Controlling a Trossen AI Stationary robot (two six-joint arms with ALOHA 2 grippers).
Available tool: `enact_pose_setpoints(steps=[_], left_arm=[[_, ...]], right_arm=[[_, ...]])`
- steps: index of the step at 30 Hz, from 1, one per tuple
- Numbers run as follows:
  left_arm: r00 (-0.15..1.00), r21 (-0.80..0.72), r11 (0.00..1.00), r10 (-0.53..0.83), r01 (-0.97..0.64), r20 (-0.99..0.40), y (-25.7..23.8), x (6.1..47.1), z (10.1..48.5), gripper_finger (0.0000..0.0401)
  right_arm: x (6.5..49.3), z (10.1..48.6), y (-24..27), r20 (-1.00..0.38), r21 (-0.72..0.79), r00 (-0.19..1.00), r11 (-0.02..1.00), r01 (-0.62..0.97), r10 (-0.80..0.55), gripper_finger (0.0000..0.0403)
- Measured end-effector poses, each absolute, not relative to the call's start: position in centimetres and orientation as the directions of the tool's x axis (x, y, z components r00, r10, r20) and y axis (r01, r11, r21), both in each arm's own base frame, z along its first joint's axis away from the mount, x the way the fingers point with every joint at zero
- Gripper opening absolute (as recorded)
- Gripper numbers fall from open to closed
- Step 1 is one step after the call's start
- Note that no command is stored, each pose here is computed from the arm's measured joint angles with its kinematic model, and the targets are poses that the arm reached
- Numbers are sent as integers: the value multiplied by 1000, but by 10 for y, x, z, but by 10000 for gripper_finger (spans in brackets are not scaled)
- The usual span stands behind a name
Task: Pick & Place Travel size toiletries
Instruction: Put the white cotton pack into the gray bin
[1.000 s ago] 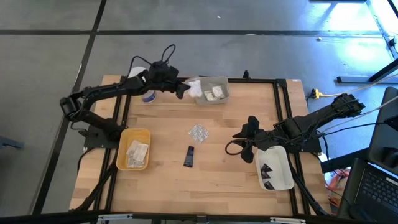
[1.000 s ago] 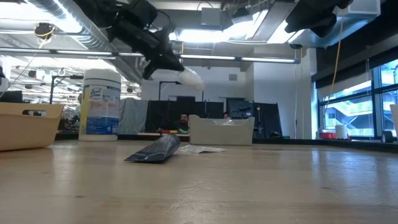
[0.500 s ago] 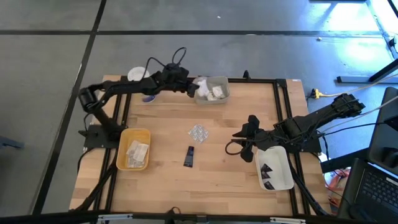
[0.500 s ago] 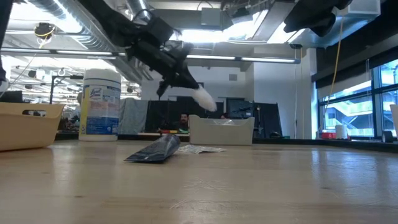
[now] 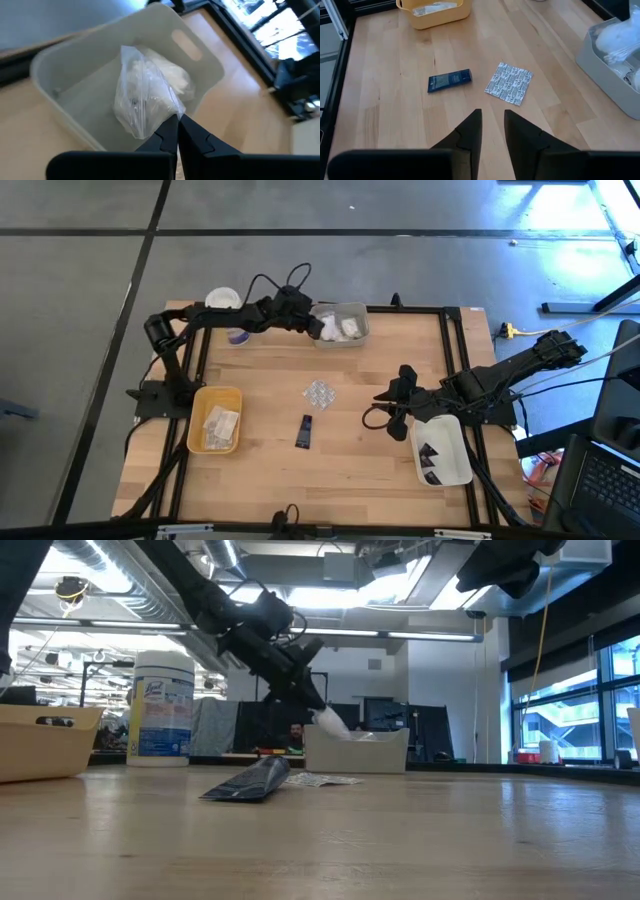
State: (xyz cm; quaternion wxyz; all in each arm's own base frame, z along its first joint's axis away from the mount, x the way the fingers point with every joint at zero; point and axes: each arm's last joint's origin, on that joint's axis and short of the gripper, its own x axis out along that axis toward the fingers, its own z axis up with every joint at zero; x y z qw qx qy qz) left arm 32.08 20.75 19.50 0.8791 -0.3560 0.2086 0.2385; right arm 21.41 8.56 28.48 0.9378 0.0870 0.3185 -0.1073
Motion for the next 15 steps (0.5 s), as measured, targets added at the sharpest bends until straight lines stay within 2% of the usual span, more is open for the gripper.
enact_pose_setpoints(steps=[15], left_arm=[[753, -444, 651, 320, -616, -575, 208, 318, 192, 16]], right_arm=[[214, 285, 86, -616, 95, 774, 962, 257, -146, 109]])
